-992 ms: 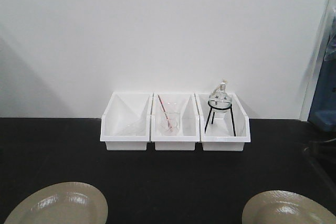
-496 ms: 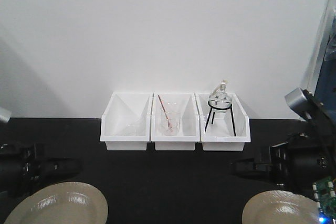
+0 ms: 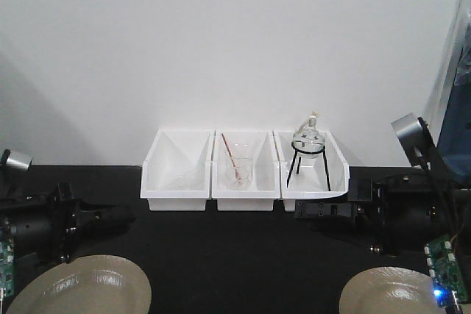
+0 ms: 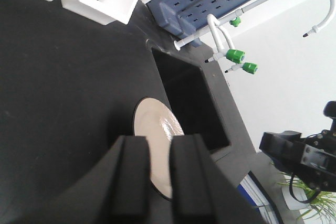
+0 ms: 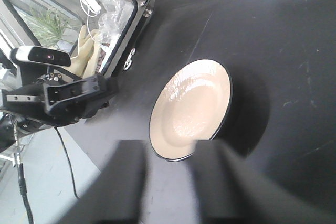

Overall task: Arrange circular plates on left workspace
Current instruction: 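Lower the left gripper onto the rim of the nearer tan plate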

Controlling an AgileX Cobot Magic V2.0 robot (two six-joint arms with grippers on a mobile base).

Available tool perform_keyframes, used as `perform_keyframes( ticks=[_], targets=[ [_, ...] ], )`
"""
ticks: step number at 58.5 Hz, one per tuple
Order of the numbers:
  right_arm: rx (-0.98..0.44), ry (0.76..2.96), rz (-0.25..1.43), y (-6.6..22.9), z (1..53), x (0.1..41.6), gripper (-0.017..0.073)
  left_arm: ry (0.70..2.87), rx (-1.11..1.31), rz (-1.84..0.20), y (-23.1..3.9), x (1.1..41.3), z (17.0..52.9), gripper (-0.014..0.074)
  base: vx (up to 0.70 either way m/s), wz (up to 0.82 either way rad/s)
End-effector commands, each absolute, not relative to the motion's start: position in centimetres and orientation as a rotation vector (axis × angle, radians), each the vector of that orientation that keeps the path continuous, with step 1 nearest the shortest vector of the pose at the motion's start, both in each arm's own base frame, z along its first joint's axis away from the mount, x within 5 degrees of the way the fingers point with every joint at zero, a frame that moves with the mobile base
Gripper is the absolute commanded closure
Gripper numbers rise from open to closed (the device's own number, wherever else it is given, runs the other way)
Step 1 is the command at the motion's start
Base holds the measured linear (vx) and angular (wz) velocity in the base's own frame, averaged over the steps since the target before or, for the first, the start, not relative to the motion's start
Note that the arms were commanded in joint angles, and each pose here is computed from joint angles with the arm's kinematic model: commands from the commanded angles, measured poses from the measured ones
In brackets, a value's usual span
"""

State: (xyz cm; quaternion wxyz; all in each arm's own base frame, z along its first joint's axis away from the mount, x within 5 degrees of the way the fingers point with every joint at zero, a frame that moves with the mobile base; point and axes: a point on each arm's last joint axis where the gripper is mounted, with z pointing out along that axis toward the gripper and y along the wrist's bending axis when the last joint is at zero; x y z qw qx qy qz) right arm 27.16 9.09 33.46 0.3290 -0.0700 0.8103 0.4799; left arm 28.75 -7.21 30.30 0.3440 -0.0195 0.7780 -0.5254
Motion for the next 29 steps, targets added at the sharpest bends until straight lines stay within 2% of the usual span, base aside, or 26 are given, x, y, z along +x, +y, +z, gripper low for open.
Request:
perform_keyframes(
  ticks=[1, 4, 9, 18, 29],
  targets=[
    [-0.188, 2.022, 1.269, 9.0, 35.6, 27.0, 0.0007, 1.906, -0.031, -1.432, -7.4, 28.5, 32.8, 0.0151, 0.0, 0.0],
    [-0.194, 2.035, 1.248, 8.8, 35.5, 27.0, -0.0057, 1.909, -0.041, -1.419, -7.0, 28.6, 32.7, 0.0088, 0.0, 0.0],
    [-0.159, 2.07, 1.235, 7.8, 35.2, 27.1, -0.0097, 1.911, -0.068, -1.4, -5.7, 28.7, 32.7, 0.002, 0.0, 0.0],
    [-0.04, 2.082, 1.228, 3.2, 35.2, 27.2, -0.0065, 1.932, -0.142, -1.308, -0.8, 28.6, 32.3, 0.0007, 0.0, 0.0],
    [0.179, 2.031, 1.122, -3.3, 35.2, 26.8, -0.0029, 2.083, -0.289, -1.042, 5.9, 27.2, 30.3, 0.0007, 0.0, 0.0]
  ],
)
